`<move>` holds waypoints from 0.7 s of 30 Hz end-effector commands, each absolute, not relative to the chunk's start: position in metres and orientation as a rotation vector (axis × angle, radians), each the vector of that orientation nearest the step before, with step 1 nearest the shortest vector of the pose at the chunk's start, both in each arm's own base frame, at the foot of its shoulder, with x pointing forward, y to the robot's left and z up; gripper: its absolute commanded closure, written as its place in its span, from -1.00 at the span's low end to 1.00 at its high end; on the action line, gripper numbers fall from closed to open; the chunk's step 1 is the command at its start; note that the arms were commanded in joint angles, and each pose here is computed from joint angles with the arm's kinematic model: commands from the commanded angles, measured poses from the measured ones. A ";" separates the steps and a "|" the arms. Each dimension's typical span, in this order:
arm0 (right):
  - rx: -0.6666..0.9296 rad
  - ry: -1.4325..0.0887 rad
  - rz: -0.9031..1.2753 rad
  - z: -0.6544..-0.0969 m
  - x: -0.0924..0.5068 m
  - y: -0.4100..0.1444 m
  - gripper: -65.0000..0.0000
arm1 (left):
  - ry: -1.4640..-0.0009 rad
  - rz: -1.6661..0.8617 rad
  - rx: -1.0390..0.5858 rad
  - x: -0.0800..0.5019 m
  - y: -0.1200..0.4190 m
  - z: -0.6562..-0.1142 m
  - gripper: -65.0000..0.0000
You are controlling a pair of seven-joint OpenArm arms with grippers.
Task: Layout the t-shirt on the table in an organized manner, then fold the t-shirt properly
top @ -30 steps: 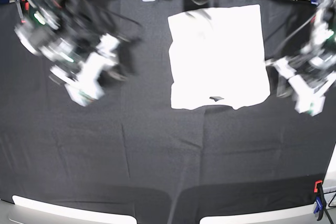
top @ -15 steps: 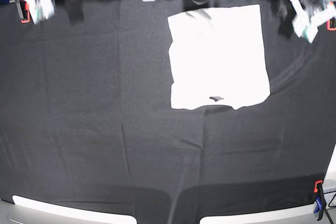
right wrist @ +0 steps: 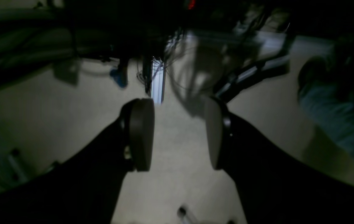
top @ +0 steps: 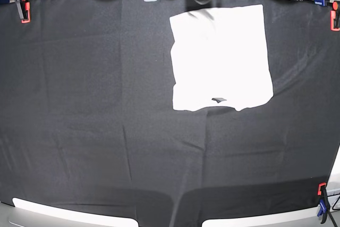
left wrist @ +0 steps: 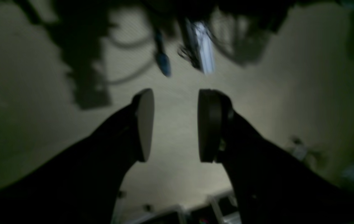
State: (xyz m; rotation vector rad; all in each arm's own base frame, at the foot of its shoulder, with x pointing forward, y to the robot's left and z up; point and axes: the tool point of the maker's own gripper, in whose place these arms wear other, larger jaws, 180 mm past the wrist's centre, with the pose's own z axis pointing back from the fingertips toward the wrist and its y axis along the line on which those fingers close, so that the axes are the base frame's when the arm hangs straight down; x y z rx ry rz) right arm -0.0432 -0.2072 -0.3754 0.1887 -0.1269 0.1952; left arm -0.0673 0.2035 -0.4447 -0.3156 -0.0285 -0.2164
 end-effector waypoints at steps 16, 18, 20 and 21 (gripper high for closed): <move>0.182 0.324 0.031 -0.574 -0.119 -0.248 0.19 | 0.119 0.045 -0.274 -0.064 0.233 -0.586 0.34; 0.154 0.305 0.021 -0.588 -0.109 -0.250 0.19 | 0.088 0.055 -0.278 -0.060 0.226 -0.594 0.34; 0.127 0.284 0.026 -0.598 -0.097 -0.252 0.19 | 0.030 0.078 -0.288 -0.052 0.217 -0.600 0.34; 0.124 0.272 0.028 -0.603 -0.089 -0.251 0.19 | 0.011 0.078 -0.291 -0.050 0.212 -0.603 0.34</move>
